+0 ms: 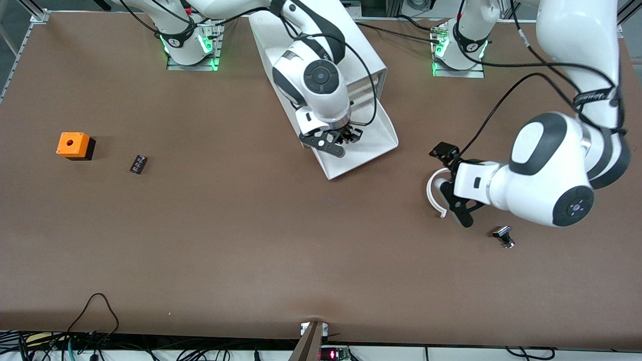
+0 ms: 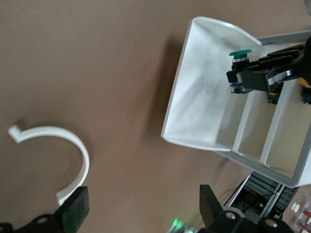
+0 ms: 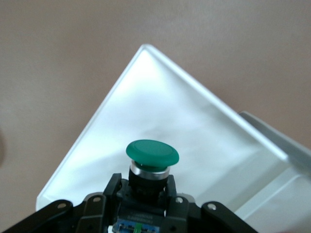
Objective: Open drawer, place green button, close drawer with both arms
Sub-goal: 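Carry the green button over the open drawer with the right gripper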
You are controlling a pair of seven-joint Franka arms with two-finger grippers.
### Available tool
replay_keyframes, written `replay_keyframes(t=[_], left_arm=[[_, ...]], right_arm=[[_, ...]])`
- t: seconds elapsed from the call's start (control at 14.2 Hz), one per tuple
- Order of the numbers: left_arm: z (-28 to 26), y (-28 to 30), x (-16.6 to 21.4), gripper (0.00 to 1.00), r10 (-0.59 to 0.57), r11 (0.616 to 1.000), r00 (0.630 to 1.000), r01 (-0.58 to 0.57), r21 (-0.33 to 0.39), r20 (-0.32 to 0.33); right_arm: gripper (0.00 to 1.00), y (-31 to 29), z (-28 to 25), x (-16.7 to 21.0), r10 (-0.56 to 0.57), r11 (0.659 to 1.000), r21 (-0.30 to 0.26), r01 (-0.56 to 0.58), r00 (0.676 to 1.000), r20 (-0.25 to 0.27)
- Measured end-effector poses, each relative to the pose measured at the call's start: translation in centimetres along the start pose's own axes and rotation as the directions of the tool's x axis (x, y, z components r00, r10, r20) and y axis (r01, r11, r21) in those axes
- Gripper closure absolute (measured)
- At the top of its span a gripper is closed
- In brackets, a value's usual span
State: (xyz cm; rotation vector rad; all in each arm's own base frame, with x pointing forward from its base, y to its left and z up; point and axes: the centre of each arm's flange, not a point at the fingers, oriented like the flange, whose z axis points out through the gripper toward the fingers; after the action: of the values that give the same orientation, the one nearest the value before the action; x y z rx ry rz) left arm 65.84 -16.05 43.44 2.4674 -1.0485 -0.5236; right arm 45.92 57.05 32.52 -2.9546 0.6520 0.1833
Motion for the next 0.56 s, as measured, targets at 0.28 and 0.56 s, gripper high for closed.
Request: replay_keyframes(t=[0.28, 0.56], left_arm=[[-4.6, -0.2, -4.3, 0.0, -0.135, 0.982, 0.991, 0.134, 0.132, -0.003], [-7.3, 0.8, -6.6, 0.0, -0.369, 0.901, 0.928, 0.371, 0.226, -0.051]], right_arm=[[0.6, -0.3, 3.2, -2.0, 0.029, 0.998, -0.046, -0.029, 0.999, -0.014], [0.57, -0.2, 4.8, -2.7, 0.039, 0.997, -0.067, -0.039, 0.999, -0.008]])
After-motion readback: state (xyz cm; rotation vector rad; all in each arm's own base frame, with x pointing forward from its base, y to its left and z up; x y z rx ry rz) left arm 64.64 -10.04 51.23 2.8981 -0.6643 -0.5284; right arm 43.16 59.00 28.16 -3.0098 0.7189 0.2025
